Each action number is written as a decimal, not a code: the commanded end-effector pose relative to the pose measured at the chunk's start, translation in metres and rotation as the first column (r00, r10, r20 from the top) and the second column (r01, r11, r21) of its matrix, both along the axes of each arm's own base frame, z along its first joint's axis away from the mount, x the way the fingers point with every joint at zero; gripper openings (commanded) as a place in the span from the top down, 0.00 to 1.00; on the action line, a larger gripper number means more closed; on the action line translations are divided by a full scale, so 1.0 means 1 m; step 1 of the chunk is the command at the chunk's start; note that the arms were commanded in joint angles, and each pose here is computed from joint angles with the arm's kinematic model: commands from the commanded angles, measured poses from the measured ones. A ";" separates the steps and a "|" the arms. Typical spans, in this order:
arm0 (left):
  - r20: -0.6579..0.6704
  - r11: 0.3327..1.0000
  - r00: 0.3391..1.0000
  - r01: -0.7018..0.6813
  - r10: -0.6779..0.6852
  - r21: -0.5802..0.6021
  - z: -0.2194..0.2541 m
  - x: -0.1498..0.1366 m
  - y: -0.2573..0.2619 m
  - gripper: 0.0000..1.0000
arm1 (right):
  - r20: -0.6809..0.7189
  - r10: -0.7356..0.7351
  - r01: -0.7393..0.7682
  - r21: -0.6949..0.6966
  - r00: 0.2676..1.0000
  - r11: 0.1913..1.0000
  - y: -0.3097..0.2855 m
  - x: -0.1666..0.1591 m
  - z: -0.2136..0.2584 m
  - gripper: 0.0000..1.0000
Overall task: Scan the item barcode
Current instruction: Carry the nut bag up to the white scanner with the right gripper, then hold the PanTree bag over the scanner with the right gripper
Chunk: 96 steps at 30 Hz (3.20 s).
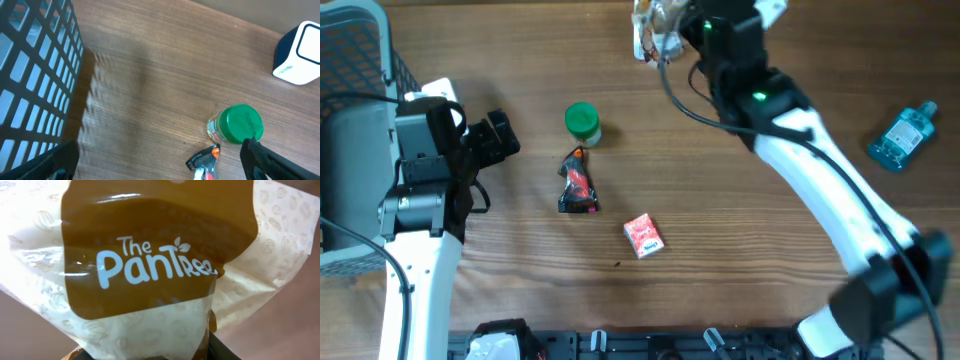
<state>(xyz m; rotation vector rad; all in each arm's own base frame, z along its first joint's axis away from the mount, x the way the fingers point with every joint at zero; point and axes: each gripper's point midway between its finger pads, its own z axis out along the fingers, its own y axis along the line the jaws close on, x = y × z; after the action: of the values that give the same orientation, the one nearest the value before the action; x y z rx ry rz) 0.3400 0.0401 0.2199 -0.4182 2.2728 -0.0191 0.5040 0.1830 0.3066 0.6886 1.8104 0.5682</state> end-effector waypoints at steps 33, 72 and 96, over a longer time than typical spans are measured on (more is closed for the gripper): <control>0.010 1.000 1.000 0.004 -0.004 -0.011 0.003 0.002 -0.003 0.00 | 0.584 0.739 -0.746 -0.314 0.336 0.588 0.063 0.060 -0.040 0.87; 0.010 1.000 1.000 0.004 -0.004 -0.011 0.003 0.002 -0.003 0.00 | 0.587 0.774 -0.677 -0.471 0.239 0.566 0.089 0.099 -0.090 0.94; 0.010 1.000 1.000 0.004 -0.004 -0.011 0.003 0.002 -0.003 0.00 | 0.611 0.787 -0.630 -0.576 0.091 0.520 0.068 0.078 -0.065 0.94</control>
<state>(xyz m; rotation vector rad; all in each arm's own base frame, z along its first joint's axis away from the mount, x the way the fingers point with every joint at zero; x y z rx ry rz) 0.3401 0.0401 0.2200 -0.4217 2.2718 -0.0207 0.5923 0.2588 0.2258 -0.6875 1.0950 1.0646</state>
